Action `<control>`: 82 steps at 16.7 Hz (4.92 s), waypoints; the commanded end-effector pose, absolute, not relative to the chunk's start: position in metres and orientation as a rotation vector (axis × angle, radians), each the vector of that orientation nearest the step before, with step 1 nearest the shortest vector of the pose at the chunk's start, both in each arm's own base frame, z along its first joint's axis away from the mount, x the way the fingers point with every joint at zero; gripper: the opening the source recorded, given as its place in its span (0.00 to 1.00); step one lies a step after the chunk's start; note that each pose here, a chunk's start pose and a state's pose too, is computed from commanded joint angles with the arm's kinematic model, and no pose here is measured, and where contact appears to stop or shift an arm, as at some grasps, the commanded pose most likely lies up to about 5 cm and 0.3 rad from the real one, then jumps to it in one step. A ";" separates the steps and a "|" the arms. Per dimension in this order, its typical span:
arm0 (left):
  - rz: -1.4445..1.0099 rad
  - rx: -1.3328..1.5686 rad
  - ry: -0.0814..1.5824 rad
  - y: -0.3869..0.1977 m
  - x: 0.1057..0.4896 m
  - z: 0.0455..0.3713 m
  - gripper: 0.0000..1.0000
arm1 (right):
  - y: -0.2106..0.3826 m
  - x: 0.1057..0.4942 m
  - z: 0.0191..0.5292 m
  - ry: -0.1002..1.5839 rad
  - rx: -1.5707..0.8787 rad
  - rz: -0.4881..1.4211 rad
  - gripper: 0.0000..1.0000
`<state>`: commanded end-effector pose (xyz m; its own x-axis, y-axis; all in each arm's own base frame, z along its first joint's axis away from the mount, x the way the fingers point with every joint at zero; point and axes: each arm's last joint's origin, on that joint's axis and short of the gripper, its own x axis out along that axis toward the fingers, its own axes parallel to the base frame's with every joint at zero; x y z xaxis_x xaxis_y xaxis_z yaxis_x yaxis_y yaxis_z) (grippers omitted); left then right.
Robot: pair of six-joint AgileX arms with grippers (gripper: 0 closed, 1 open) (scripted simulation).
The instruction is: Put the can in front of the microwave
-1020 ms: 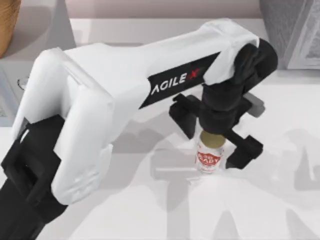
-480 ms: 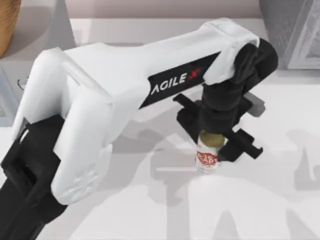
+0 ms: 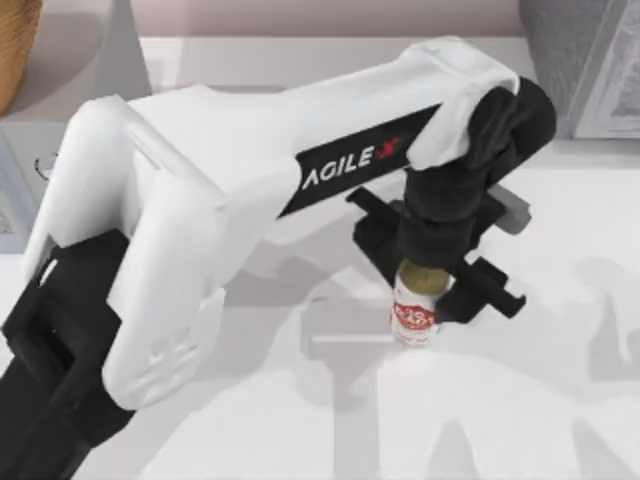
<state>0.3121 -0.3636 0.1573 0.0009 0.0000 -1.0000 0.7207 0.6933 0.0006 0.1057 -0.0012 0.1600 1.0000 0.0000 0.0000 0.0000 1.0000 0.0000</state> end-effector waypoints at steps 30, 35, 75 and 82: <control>-0.417 0.322 1.535 -0.091 0.285 0.278 0.00 | -0.001 0.106 0.160 0.000 0.000 0.000 1.00; -0.162 0.117 1.548 0.004 0.238 0.240 0.00 | -0.001 0.106 0.160 0.000 0.000 0.000 1.00; -0.008 0.024 1.570 0.038 0.220 0.200 1.00 | -0.001 0.106 0.160 0.000 0.000 0.000 1.00; -0.009 0.024 1.571 0.038 0.220 0.238 1.00 | -0.001 0.106 0.160 0.000 0.000 0.000 1.00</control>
